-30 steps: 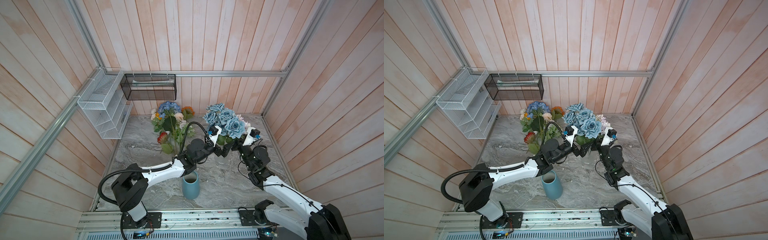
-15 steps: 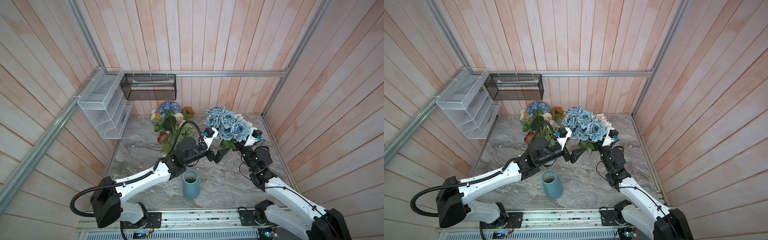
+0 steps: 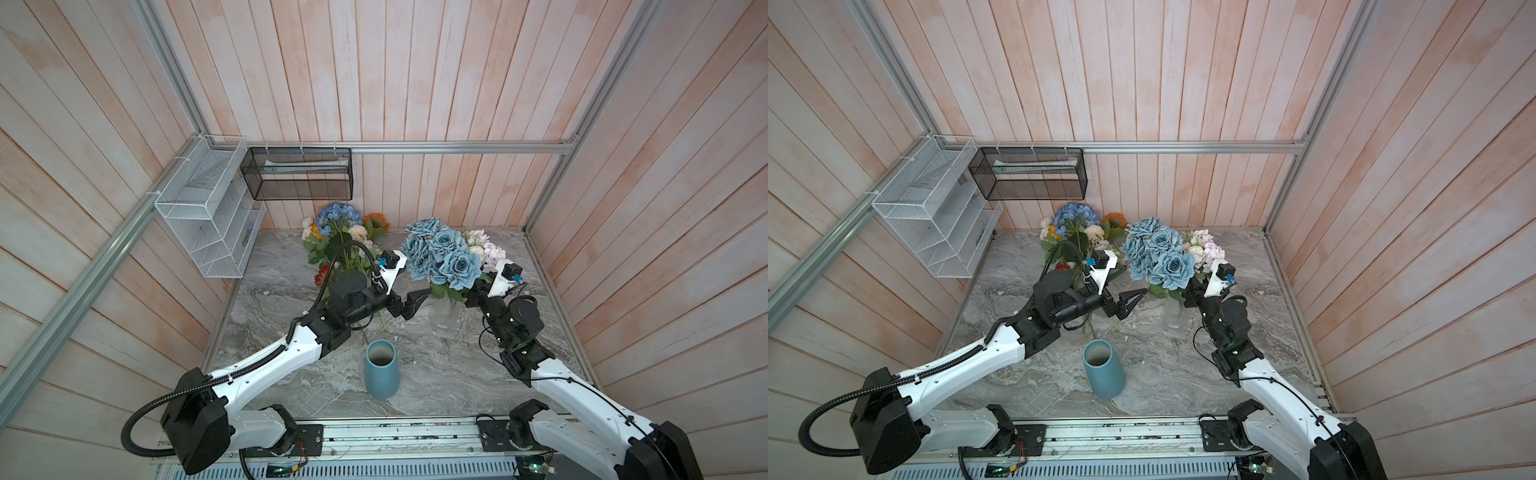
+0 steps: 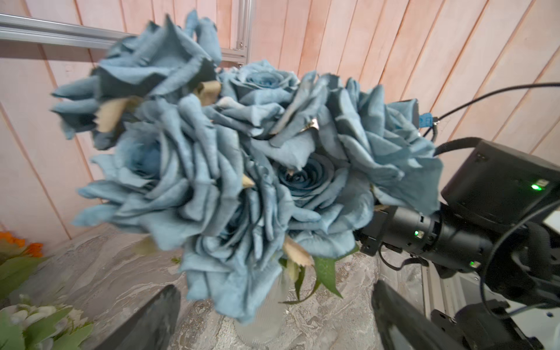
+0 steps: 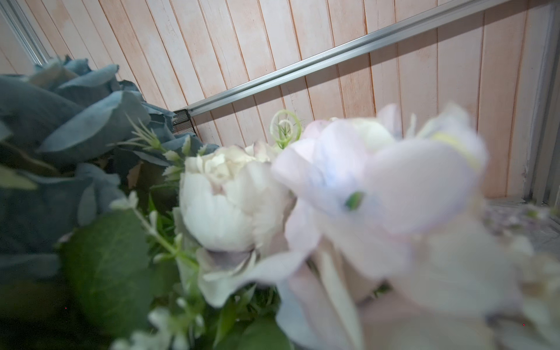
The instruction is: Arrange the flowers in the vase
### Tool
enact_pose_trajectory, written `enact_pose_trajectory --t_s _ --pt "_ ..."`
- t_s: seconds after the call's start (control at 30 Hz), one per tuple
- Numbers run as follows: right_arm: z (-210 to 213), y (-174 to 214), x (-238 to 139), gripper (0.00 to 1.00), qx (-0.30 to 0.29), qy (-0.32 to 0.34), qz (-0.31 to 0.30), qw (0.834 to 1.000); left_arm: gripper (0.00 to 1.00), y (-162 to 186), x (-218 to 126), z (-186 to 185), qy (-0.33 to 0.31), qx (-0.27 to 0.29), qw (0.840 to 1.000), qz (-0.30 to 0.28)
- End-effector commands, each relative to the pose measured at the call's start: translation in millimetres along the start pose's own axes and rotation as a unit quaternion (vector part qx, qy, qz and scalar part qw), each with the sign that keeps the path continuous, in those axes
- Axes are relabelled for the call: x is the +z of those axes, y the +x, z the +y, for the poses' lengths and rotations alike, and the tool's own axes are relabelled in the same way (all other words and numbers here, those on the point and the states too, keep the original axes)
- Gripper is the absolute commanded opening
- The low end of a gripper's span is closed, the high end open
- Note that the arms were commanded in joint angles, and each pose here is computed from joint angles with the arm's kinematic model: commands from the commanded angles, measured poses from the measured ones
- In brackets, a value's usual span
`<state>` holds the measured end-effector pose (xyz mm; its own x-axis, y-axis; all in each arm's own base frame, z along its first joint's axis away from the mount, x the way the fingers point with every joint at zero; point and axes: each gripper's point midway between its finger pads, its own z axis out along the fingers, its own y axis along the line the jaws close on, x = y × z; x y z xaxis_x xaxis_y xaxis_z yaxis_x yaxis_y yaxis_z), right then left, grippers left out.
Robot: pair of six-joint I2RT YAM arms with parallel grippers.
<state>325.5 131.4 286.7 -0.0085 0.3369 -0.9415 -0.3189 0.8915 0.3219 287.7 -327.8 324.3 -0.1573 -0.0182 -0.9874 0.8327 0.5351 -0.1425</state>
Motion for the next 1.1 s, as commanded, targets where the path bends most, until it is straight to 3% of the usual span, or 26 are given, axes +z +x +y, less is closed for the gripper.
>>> enact_pose_trajectory --t_s 0.0,0.27,0.47,0.67,0.87,1.07 --pt "-5 11 -6 0.56 0.001 0.009 0.016 1.0 1.0 -12 -12 16 -0.024 -0.02 0.999 -0.03" --pt "2 9 -24 0.76 -0.016 -0.011 0.045 0.999 1.0 -17 -43 83 -0.13 -0.084 0.985 -0.071" --pt "0 5 -45 0.78 -0.029 0.004 0.09 0.996 1.0 -11 -69 124 -0.19 -0.124 0.97 -0.091" --pt "7 23 -57 0.79 -0.006 -0.017 0.143 0.99 1.0 5 -82 141 -0.208 -0.165 0.959 -0.097" --pt "23 52 -70 0.68 0.034 -0.06 0.207 0.976 1.0 18 -84 144 -0.21 -0.181 0.956 -0.09" --pt "53 51 -68 0.58 0.019 -0.107 0.186 0.976 1.0 20 -81 144 -0.202 -0.188 0.957 -0.089"
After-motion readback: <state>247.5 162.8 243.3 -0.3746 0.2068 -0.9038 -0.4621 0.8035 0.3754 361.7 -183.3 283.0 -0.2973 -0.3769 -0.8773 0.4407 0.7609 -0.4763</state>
